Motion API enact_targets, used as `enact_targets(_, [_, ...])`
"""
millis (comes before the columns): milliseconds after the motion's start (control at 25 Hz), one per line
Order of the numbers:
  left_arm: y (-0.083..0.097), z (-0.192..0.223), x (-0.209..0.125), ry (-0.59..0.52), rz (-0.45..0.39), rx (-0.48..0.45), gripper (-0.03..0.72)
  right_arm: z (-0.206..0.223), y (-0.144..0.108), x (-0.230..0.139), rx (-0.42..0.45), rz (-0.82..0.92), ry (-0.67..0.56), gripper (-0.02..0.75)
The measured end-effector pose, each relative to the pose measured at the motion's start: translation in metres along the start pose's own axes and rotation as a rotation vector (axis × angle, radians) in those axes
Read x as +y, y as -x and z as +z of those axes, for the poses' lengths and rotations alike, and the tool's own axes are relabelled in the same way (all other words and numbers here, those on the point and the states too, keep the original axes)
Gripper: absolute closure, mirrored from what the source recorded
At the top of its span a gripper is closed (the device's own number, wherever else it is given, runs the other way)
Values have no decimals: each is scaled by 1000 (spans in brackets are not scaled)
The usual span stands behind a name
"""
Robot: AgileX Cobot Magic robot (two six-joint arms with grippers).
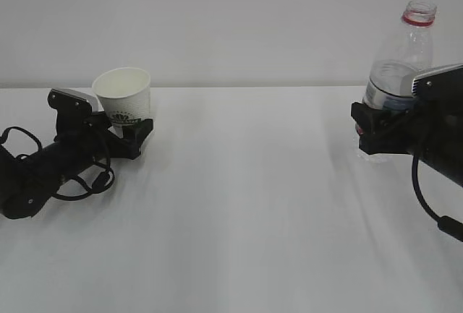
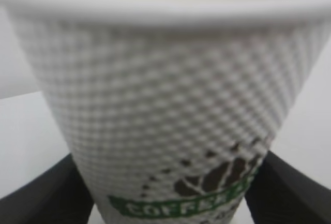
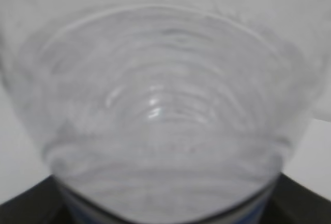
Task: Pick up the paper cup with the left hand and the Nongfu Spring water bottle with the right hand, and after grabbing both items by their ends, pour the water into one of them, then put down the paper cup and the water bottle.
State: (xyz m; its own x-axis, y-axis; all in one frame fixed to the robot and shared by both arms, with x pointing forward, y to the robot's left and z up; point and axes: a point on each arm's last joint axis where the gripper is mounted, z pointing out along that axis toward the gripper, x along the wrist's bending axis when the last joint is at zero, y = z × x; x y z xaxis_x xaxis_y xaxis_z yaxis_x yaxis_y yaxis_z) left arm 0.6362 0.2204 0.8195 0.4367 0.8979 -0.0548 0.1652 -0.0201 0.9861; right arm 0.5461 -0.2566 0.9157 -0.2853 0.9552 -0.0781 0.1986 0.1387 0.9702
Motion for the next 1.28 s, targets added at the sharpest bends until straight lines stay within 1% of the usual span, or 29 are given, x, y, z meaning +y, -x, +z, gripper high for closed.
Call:
enact_targets(240, [1,0,0,-3,-2,-16,138,0,0,-1,0,2,-9,252])
enact_targets(480, [6,-2,0,-10,-15,-58,146,0,0,-3,0,2,-33,252])
enact_targets(680, [13,-16,7,-29,-21,-79,147,0,0,-3,0,2,-33,252])
enact_targets(840, [19,-32,19,-33,-21,-85,148,0,0,-3,5,-2,-33,253])
enact_targets(1080, [32,-54,33,-45,10,-154,148,-1,-3,0,39,-24,-29,253])
enact_targets(1160, [36,-61,35,-49,17,-170,148,-4,-3,8,36,-26,-9,253])
enact_targets(1280, [43,-69,43,-47,45,-223,149,-10,-2,21,30,-38,10,253])
